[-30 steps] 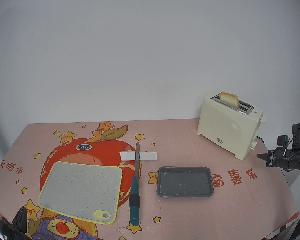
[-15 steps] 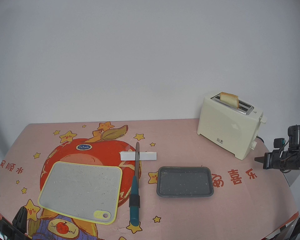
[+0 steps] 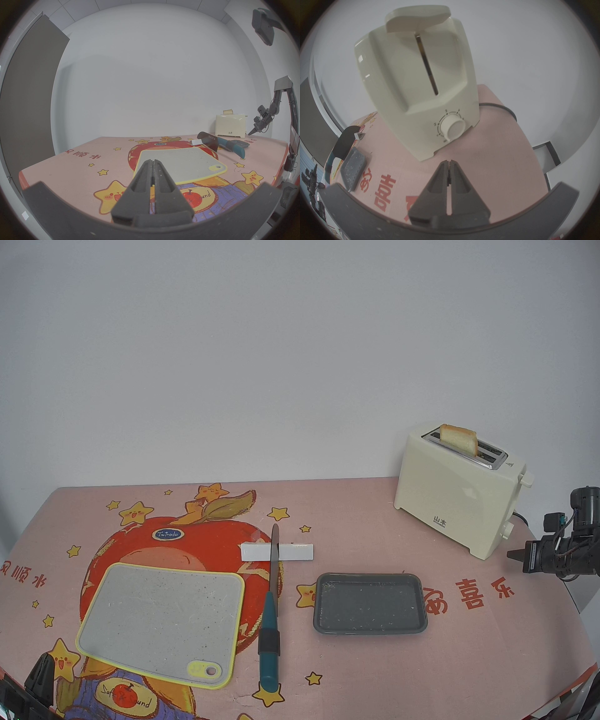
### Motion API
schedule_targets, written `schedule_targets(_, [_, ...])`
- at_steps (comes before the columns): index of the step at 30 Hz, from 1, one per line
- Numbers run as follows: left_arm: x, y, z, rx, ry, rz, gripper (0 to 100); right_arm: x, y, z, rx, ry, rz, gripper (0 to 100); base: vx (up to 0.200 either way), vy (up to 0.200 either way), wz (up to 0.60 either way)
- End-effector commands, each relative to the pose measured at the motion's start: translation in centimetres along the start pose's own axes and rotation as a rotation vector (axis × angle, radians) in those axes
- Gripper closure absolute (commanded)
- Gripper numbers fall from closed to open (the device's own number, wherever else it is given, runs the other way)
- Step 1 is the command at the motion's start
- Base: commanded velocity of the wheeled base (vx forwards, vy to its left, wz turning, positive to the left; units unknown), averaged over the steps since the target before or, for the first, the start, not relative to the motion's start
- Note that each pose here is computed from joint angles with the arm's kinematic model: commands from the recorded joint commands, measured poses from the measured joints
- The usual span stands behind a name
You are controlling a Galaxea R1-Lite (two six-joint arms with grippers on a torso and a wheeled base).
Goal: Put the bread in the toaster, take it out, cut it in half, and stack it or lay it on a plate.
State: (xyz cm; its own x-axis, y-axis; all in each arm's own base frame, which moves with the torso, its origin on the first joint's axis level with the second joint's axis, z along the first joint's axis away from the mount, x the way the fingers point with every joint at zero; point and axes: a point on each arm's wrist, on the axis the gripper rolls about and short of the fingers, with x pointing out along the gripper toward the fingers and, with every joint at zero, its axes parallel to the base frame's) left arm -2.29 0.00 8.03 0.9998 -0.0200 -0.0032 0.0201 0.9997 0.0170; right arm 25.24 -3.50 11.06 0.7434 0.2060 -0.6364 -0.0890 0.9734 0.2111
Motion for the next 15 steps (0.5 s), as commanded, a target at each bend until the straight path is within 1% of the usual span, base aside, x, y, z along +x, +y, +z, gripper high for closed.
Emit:
schedule_targets(1, [0.12,-0.01,-0.45,0.0,0.017,0.0,100,0.69,-0.23,0.11,-0.004,-0.016,-0.004,100,0.0,0.0,0.0])
schedule_targets(7, [0.12,-0.01,-0.45,0.0,0.017,0.0,100,1.22,-0.4,0.05,-0.004,-0.015,-0.016,100,0.0,0.0,0.0])
schedule_targets(15, [0.12,-0.01,-0.45,0.0,0.017,0.0,100,1.66,-0.29,0.06,-0.008,-0.007,-0.011,100,0.0,0.0,0.0])
